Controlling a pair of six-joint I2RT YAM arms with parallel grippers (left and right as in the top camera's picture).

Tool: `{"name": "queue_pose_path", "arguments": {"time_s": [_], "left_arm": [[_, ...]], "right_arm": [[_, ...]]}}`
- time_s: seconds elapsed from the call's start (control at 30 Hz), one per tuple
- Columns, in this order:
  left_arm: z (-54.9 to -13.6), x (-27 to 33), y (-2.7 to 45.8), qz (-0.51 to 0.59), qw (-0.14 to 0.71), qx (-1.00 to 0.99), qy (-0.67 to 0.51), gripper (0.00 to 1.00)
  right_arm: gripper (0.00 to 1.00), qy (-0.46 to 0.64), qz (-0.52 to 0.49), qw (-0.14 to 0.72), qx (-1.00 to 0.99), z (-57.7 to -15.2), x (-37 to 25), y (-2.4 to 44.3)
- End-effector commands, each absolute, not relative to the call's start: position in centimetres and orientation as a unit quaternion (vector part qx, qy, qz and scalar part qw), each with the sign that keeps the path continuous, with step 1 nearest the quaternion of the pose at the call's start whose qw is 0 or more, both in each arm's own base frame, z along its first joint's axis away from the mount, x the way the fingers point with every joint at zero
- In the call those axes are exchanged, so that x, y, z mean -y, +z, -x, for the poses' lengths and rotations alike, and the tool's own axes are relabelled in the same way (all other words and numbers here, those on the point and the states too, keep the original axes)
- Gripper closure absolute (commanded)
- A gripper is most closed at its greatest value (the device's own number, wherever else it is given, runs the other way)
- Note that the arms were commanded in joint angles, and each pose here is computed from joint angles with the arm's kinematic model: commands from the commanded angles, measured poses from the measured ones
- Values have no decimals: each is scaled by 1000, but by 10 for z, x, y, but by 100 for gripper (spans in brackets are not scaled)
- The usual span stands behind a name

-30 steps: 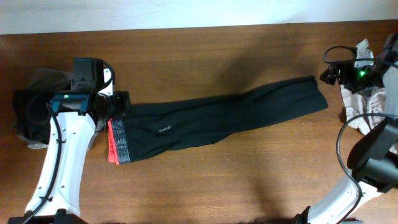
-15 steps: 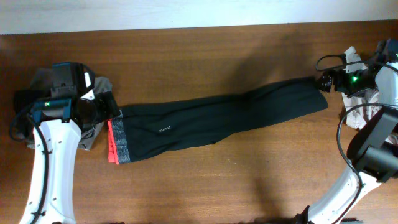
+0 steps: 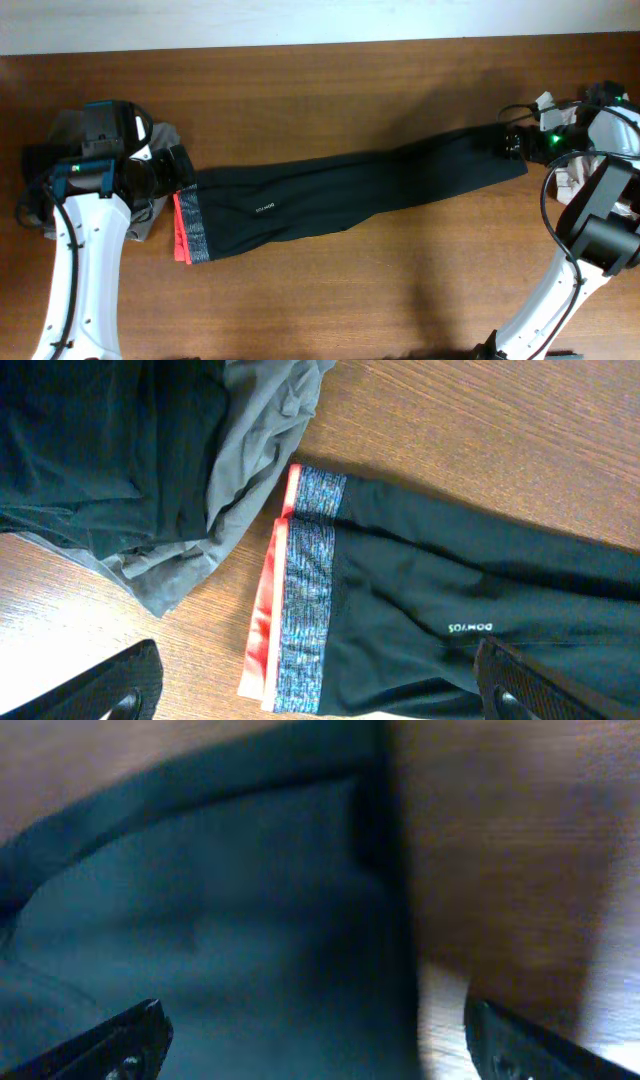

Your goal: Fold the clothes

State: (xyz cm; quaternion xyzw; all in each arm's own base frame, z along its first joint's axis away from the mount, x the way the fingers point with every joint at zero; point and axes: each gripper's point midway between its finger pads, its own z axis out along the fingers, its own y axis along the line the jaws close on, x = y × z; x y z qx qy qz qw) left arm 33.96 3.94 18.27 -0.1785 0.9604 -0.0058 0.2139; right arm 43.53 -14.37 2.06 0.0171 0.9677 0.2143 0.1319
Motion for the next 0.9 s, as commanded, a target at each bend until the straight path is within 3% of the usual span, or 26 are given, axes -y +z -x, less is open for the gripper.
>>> {"name": "queue_pose_path", "arguments": {"time_s": [0.0, 0.23, 0.37, 0.4, 0.43, 0.6, 0.67, 0.87], "left_arm": [[-341, -39, 194, 181, 230, -956, -11, 1], [-341, -39, 194, 181, 230, -956, -11, 1], [-341, -39, 194, 181, 230, -956, -11, 1], [-341, -39, 194, 181, 230, -956, -11, 1], [-341, -39, 194, 181, 230, -956, -11, 0], [-341, -39, 194, 181, 230, -956, -11, 1], [-341, -39, 194, 181, 230, -956, -11, 1], [-341, -39, 194, 181, 230, -956, -11, 1]], "right_arm": [[1, 260, 5, 117, -958, -431, 121, 9], [3, 286, 42, 76, -954, -417, 88, 4], [24, 285, 53, 75, -954, -420, 80, 4], [38, 286, 48, 73, -954, -420, 79, 4], [42, 286, 41, 72, -955, -421, 80, 4], [85, 284, -8, 79, -956, -432, 87, 16], [96, 282, -29, 83, -955, -437, 94, 29], [96, 219, -113, 98, -964, -442, 141, 85]]}}
